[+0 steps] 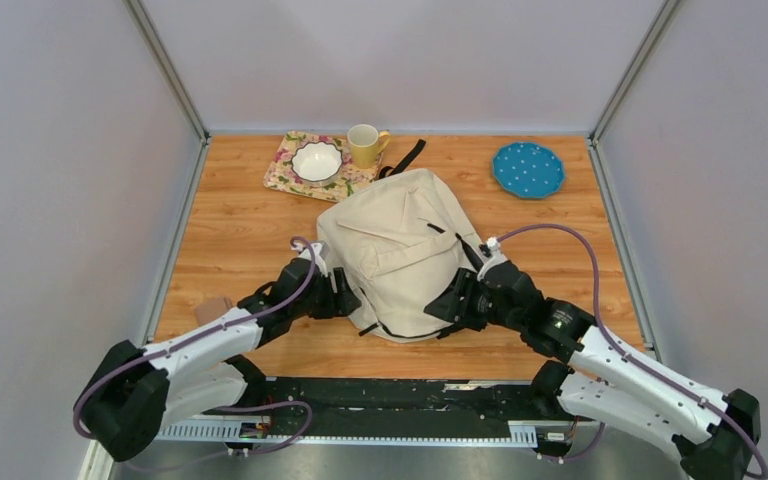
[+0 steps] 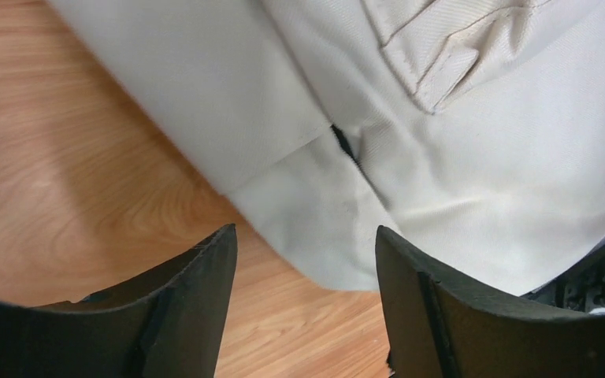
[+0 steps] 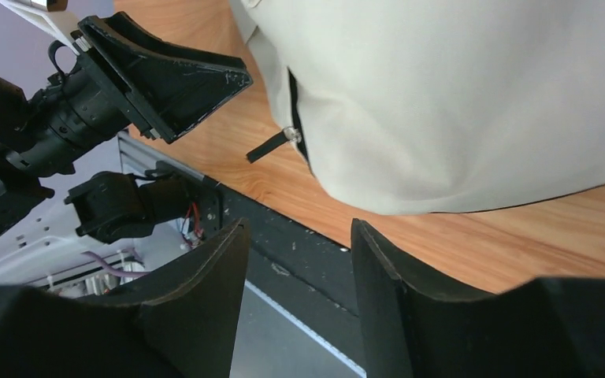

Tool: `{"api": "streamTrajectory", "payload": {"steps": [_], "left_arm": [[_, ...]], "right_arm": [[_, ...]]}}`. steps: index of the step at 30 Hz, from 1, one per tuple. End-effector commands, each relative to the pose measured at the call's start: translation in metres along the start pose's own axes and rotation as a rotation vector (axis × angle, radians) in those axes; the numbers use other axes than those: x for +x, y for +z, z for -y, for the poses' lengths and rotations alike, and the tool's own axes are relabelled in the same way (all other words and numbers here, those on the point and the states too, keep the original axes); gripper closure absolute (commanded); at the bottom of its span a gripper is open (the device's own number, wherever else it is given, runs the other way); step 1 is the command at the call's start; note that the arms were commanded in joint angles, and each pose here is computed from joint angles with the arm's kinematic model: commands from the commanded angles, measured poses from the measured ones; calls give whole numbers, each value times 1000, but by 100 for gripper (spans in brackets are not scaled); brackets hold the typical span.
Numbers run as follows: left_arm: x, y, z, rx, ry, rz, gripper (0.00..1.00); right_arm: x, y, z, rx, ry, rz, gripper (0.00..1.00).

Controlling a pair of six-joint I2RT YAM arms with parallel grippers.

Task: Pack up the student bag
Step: Adjust the student bag at the center of the board, then zip the student bag at the center of the board.

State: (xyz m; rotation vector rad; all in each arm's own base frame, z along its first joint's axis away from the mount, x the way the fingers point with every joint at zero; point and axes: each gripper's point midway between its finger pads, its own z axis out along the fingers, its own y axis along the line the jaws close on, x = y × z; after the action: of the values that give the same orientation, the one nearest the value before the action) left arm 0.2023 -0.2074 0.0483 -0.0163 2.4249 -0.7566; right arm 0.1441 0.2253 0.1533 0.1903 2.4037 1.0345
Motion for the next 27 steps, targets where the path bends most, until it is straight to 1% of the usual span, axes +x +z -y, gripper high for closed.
{"api": "streamTrajectory", "payload": {"steps": [1, 2, 3, 4, 5, 6, 7, 9, 10, 12, 13, 17, 23, 27], "left_arm": [[6, -16, -35, -134, -9, 62, 26], [15, -16, -45, -157, -17, 51, 25], [15, -17, -47, -156, -22, 63, 24], [17, -17, -49, -158, -37, 62, 23], [21, -16, -51, -160, -45, 61, 22], [23, -15, -51, -157, -54, 56, 22], [23, -15, -51, -154, -66, 57, 22], [22, -14, -46, -128, -69, 58, 21], [22, -14, -45, -126, -67, 58, 21], [19, -17, -46, -137, -58, 68, 21], [18, -19, -47, -144, -48, 71, 21], [9, -31, -55, -187, -25, 119, 20], [1, -43, -55, -188, -8, 162, 19], [-1, -47, -54, -191, 7, 167, 19]], "right_arm": [[-4, 15, -41, -94, 170, 64, 46], [-1, 19, -45, -97, 198, 69, 46], [14, 26, -48, -97, 207, 39, 45], [11, 30, -57, -113, 280, 66, 45], [19, 33, -63, -121, 304, 52, 44], [22, 37, -64, -120, 332, 49, 43], [25, 46, -65, -104, 402, 41, 43], [30, 55, -71, -114, 453, 26, 42], [37, 63, -67, -84, 479, -2, 42], [43, 71, -75, -89, 539, -31, 42], [44, 74, -81, -89, 549, -45, 42], [62, 95, -72, 6, 593, -82, 42], [71, 114, -70, 49, 639, -91, 42], [77, 127, -73, 77, 648, -111, 42]]}}
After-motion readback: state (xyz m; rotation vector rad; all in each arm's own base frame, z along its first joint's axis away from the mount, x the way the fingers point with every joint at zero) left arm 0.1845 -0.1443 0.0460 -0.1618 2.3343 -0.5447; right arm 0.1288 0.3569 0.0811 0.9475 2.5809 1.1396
